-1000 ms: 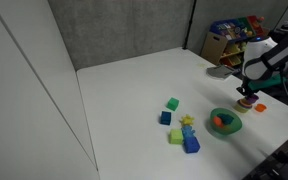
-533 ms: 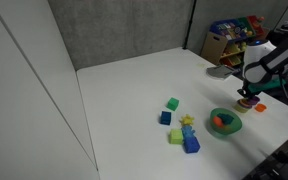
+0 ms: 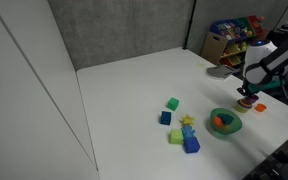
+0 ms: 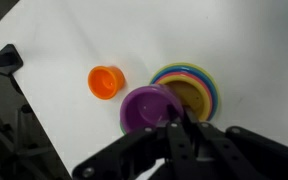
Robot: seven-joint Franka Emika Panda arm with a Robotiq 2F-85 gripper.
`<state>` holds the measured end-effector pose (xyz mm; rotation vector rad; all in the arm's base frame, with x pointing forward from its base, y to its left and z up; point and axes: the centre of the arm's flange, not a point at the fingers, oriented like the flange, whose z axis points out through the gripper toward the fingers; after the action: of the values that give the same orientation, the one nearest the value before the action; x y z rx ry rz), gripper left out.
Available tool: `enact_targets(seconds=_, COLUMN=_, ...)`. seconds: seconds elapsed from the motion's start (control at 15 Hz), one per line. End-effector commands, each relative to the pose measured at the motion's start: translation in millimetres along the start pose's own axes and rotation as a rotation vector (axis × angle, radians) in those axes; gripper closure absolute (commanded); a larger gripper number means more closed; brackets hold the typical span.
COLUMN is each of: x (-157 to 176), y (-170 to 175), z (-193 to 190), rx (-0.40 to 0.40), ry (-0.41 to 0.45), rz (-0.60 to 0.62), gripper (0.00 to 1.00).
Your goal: Put the small purple bowl into the yellow bowl
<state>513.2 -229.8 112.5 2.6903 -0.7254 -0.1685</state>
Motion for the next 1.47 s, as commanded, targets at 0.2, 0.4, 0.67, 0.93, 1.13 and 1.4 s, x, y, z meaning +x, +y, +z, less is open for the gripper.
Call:
enact_targets(seconds=0.2, x=2.0, y=-4.6, z=-5.4, rx=0.019, ry=0.038, rz=0.011, gripper=0.95)
enact_targets(seconds=0.4, x=-2.7, y=-5.5, z=-6.4, rx=0.029, ry=0.018, rz=0.011, gripper=0.95)
enact_targets(seconds=0.67, x=-10.0, y=-9.6, z=-7.3, rx=0.037, ry=0.009, rz=0.006, gripper=0.95)
enact_targets(seconds=0.93, x=-14.9, y=-14.1, z=-9.8, rx=0.059, ry=0.007, rz=-0.009, gripper=0.66)
enact_targets(seconds=1.13, x=-19.7, y=-11.1, z=-25.5, rx=0.078, ry=0.009, rz=-0.012, gripper=0.51)
enact_targets(seconds=1.4, x=-29.2, y=-1.1, z=-65.2, rx=0.105, ry=0.032, rz=-0.022, gripper=0.19)
